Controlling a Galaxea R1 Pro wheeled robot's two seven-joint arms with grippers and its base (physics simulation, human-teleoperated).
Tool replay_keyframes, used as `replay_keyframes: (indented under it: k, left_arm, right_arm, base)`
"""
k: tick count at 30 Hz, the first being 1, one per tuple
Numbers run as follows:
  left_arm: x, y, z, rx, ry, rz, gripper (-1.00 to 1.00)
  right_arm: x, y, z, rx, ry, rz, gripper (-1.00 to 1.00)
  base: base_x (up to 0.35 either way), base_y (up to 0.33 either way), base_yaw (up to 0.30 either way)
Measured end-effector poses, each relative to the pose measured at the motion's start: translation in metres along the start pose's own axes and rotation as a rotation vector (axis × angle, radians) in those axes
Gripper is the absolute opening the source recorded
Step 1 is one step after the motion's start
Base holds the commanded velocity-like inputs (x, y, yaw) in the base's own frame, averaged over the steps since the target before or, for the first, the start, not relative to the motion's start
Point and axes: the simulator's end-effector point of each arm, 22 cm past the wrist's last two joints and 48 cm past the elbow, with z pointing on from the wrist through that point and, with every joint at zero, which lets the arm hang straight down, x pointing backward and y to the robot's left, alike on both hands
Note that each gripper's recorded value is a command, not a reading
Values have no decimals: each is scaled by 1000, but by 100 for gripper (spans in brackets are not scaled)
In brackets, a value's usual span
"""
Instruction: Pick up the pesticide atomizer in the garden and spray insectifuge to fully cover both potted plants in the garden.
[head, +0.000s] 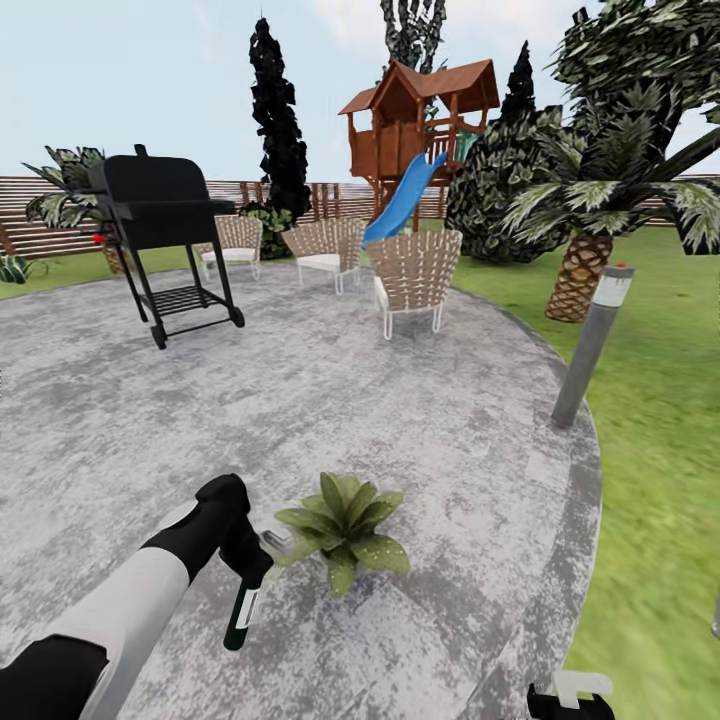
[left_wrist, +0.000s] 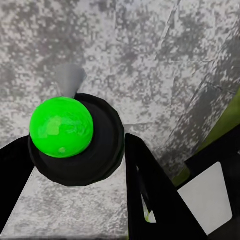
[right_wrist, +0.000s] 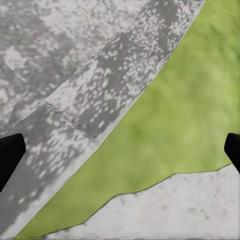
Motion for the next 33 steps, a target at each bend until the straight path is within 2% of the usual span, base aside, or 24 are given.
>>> replay_keyframes:
  k: [6,14,20,26,33]
  left_arm:
    - [0,-2,1,1,2,2,-100]
    - [1,-3,3,0,7,5,-100]
    - [0,-3,2,-2,4,6,-100]
    - [-1,-2,1,-5,0,8,-100]
    - [4,0,4,-5,13,6,-100]
  right_arm:
    - [1,0,0,-1,1,0,100]
    - [1,0,0,-1,1,0,100]
    - [1,0,0,-1,1,0,100]
    - [1,0,0,0,1,0,100]
    - [0,0,0,1,1,0,100]
  base:
    - [0,334,-38]
    - [19,337,-259]
    - [203,284,-280]
    - [264,169,-281]
    - [39,19,-232]
